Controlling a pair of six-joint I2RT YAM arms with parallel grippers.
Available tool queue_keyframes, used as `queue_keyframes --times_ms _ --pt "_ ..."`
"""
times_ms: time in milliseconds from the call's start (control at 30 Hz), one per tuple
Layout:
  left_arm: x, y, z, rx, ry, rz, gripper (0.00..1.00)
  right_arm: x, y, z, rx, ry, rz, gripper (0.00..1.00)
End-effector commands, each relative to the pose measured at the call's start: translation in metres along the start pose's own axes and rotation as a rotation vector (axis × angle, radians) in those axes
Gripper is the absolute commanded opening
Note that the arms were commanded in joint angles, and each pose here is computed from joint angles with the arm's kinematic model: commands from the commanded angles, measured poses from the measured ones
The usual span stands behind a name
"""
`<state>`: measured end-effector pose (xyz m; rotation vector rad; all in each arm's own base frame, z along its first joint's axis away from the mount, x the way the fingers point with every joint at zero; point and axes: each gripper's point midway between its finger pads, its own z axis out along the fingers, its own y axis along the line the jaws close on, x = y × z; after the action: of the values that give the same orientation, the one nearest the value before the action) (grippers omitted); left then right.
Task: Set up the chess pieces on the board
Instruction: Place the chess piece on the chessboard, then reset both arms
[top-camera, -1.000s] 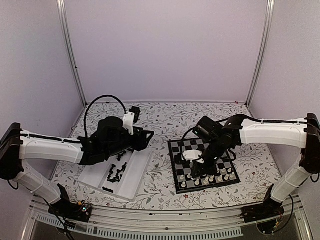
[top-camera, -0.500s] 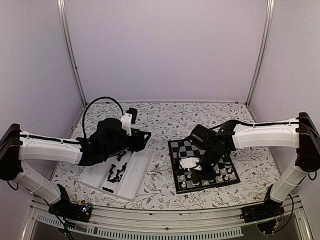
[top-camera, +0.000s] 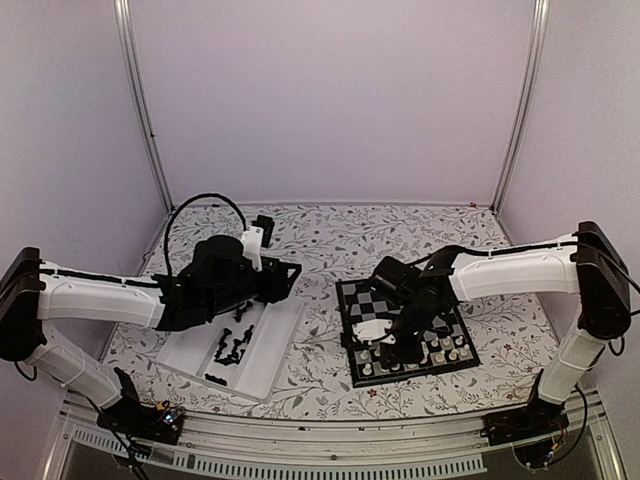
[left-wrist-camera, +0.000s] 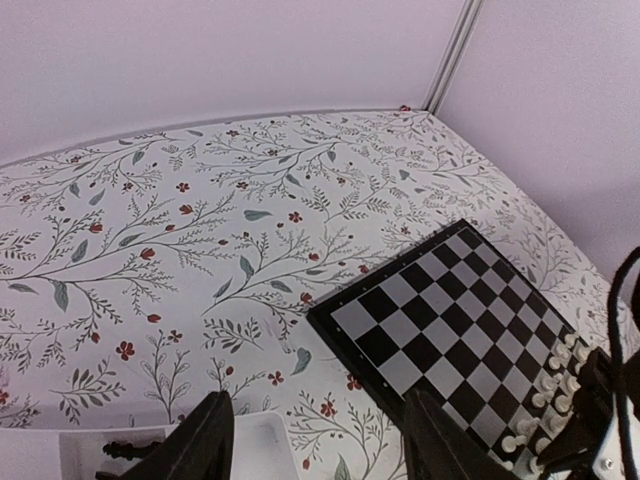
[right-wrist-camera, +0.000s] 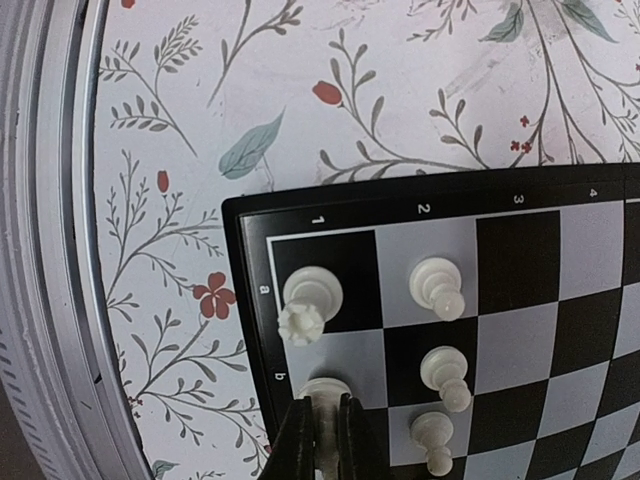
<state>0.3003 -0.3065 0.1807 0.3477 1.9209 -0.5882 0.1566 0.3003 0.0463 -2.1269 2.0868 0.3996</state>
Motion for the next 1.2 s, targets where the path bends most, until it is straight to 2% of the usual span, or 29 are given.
queue_keyframes --times_ms 0,200,367,700,833,967,1167 --pt "0.005 0.005 0.002 -0.002 0.017 -0.011 0.6 -0.013 -0.007 0.001 0.022 -0.016 0.003 0.01" --pt "0.011 0.005 0.004 0.003 0.033 -0.01 0.6 -0.013 -0.006 0.006 0.008 0.003 0.007 0.04" --pt "0.013 0.004 0.006 0.007 0.04 -0.008 0.6 -0.011 -0.005 0.007 0.006 0.012 0.009 0.13" --pt "0.012 0.002 0.008 0.014 0.047 -0.005 0.6 -0.015 -0.004 -0.002 0.011 0.009 0.004 0.21" --pt "0.008 0.0 0.007 0.011 0.057 0.004 0.6 -0.03 -0.011 -0.025 0.046 -0.025 0.001 0.3" --pt "-0.004 -0.001 0.001 -0.003 0.086 0.036 0.61 -0.05 -0.031 -0.067 0.1 -0.127 0.018 0.39" --pt "-0.01 0.009 -0.014 -0.058 0.164 0.144 0.63 -0.059 -0.09 -0.144 0.25 -0.293 0.098 0.5"
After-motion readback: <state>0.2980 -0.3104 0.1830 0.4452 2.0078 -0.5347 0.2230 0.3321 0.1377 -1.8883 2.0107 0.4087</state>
